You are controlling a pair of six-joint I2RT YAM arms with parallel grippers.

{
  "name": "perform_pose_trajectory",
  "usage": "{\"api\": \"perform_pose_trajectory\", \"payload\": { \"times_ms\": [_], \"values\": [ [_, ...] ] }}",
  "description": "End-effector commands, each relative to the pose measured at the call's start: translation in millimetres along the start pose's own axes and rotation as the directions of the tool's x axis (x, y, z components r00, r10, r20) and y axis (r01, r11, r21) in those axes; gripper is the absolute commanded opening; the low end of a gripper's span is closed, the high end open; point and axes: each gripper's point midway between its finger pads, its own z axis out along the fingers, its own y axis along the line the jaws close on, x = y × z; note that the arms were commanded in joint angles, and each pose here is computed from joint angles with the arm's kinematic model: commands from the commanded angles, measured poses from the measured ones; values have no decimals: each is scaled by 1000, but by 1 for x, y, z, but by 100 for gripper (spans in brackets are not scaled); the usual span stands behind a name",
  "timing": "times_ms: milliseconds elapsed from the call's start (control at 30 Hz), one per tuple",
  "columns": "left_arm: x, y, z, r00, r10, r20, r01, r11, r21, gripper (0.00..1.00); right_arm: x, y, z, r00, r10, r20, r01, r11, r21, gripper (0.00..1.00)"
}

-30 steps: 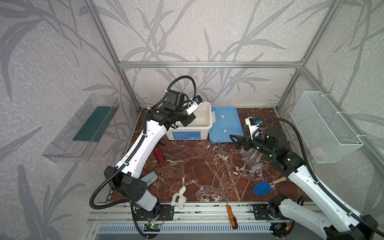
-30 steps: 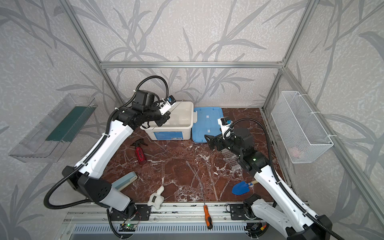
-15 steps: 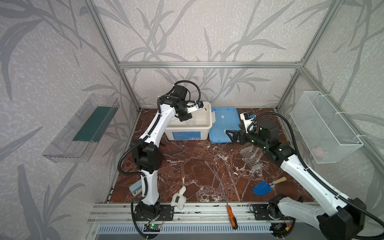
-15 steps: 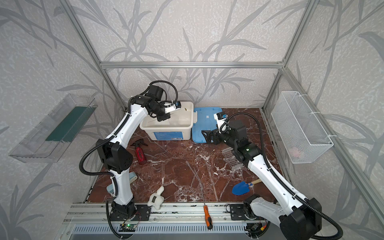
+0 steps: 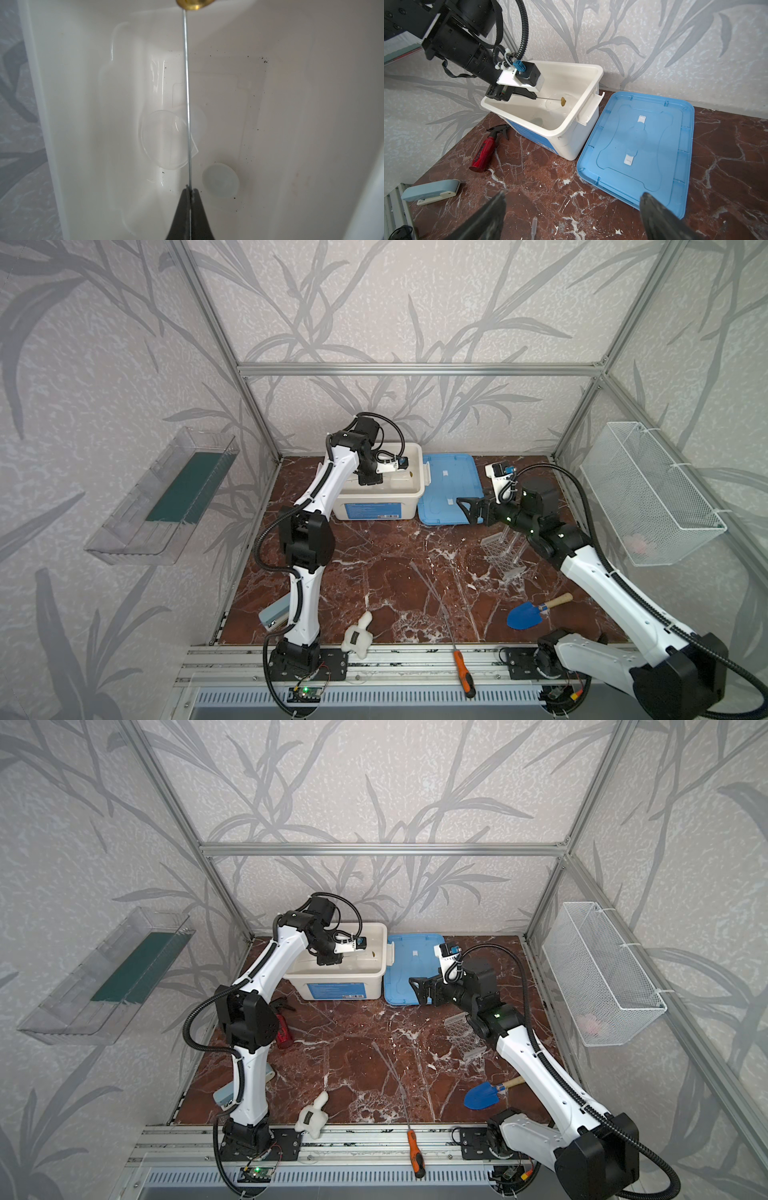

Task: Organize the chemistry lab equipment
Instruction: 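Lift the rod into the bin with the left while the right nears the lid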

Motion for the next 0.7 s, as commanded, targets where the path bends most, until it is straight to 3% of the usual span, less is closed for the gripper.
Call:
{"api": "perform_pose_trajectory", "payload": {
  "times_ms": [0,500,667],
  "values": [
    [3,-20,15,997,76,20,-77,994,75,0,1,0,-3,1000,8,12,-8,1000,-6,98],
    [15,-53,73,999,27,19,-31,977,209,0,15,-10,8,999,33,-13,-33,999,0,98],
    [12,-55,86,998,-31,55,17,970,244,0,17,-13,11,999,43,-12,-43,999,-1,98]
  ]
}}
